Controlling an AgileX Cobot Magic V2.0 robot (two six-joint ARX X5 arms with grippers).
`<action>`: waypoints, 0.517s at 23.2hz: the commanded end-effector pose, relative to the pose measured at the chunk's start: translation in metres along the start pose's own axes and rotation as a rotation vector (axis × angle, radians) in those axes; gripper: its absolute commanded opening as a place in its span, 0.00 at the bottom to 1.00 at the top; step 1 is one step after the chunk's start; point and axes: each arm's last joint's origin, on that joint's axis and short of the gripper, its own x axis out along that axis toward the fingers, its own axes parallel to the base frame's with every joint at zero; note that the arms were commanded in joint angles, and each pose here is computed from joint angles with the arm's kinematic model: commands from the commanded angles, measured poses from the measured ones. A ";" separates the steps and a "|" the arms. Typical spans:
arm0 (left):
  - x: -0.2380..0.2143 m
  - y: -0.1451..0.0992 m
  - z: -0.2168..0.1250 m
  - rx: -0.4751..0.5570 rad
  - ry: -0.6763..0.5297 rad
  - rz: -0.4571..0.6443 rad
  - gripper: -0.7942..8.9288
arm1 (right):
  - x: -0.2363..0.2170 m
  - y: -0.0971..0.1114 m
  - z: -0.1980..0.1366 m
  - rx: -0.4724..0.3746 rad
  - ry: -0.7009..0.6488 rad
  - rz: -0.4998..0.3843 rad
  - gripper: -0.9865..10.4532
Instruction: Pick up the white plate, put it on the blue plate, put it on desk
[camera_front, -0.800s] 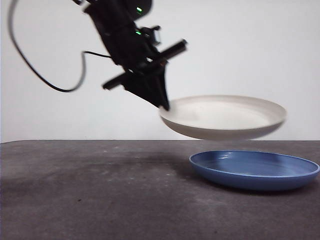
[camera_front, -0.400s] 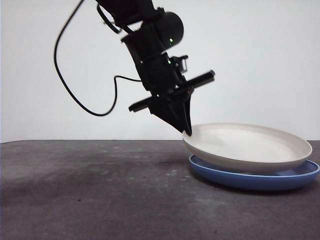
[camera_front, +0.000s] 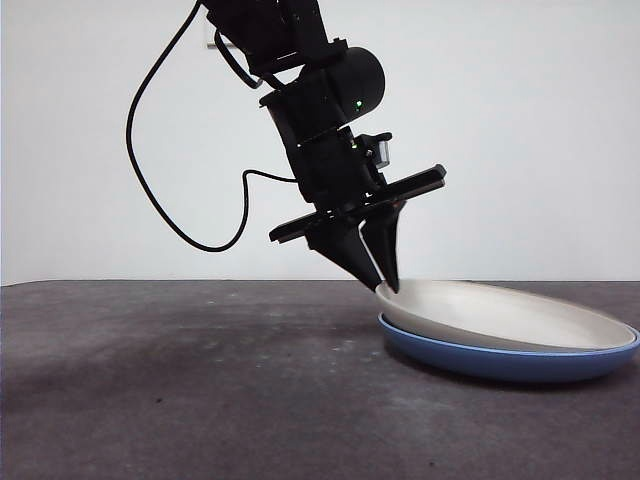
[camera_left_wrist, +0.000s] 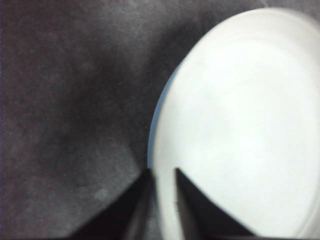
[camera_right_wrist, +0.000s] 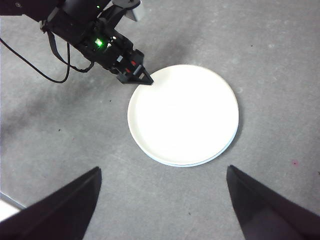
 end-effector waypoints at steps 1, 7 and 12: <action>0.006 -0.008 0.003 0.039 -0.008 -0.012 0.39 | -0.004 0.001 0.004 0.003 -0.022 0.000 0.44; -0.010 -0.013 0.010 0.046 -0.015 -0.014 0.40 | -0.004 0.001 0.003 0.004 -0.019 -0.001 0.44; -0.088 -0.020 0.025 0.082 -0.159 -0.033 0.40 | -0.004 0.000 0.002 0.008 -0.006 -0.055 0.44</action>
